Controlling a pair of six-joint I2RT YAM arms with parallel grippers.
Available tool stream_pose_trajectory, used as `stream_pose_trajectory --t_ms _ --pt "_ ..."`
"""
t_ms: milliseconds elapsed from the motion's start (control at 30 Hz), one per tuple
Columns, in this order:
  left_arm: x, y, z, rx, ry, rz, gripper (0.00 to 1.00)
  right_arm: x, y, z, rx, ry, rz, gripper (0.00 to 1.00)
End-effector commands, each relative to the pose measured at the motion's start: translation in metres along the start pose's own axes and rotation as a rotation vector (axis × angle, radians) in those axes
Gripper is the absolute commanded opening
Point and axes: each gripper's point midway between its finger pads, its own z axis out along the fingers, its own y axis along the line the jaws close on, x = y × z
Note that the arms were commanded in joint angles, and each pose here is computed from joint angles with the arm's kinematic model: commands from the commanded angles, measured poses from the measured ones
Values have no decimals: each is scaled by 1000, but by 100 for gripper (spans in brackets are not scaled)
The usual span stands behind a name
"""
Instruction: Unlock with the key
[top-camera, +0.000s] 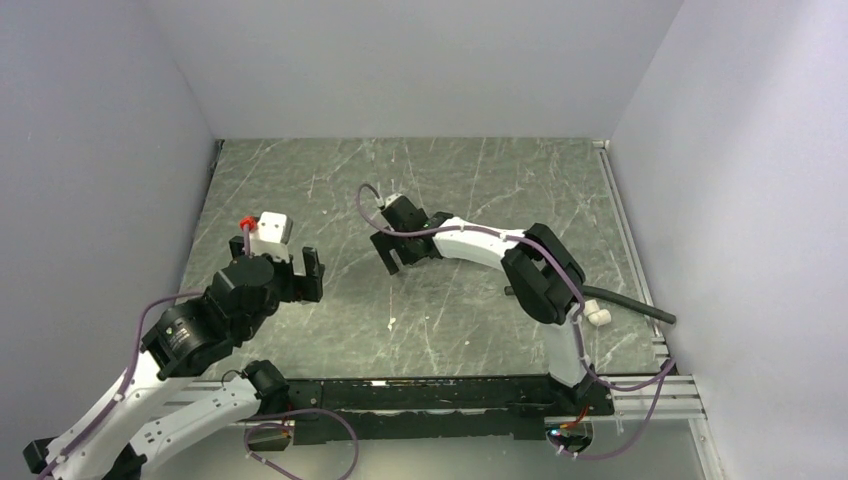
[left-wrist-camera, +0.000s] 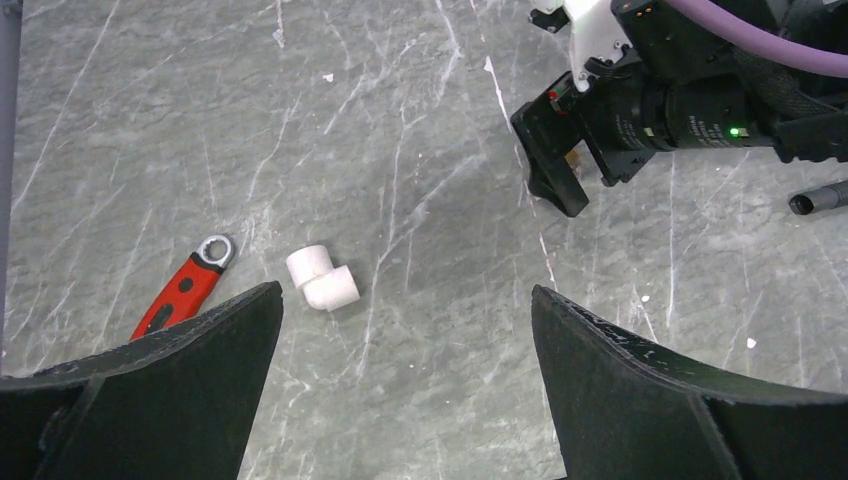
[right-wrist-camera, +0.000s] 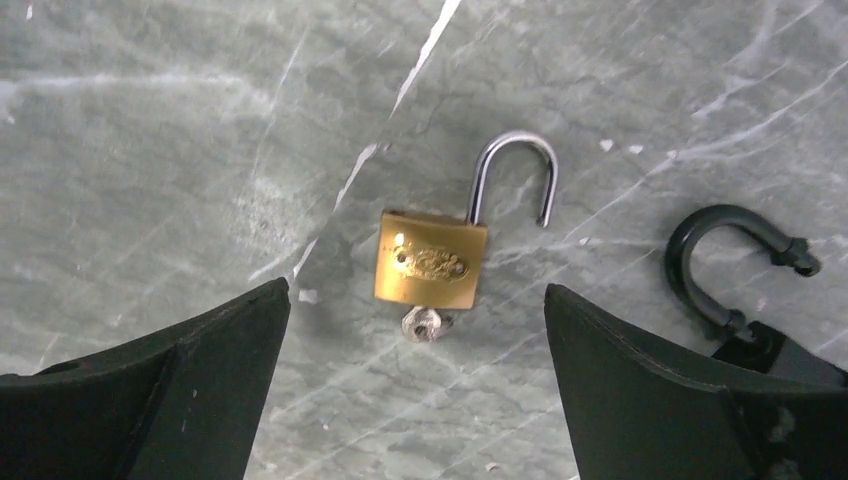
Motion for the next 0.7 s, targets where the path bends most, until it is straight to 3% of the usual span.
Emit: stream_pose_trajectory --t_ms 0,167,400,667 --pt "1 5 4 -43 9 -3 99 -27 10 -34 -77 -118 36 100" --pt "2 4 6 -44 11 4 100 -40 11 -71 -124 -221 67 100" --pt "2 6 5 -51 6 2 99 -54 -16 -135 -101 -577 135 100" --pt "3 6 6 -53 7 5 99 -47 -44 -158 9 -658 194 100"
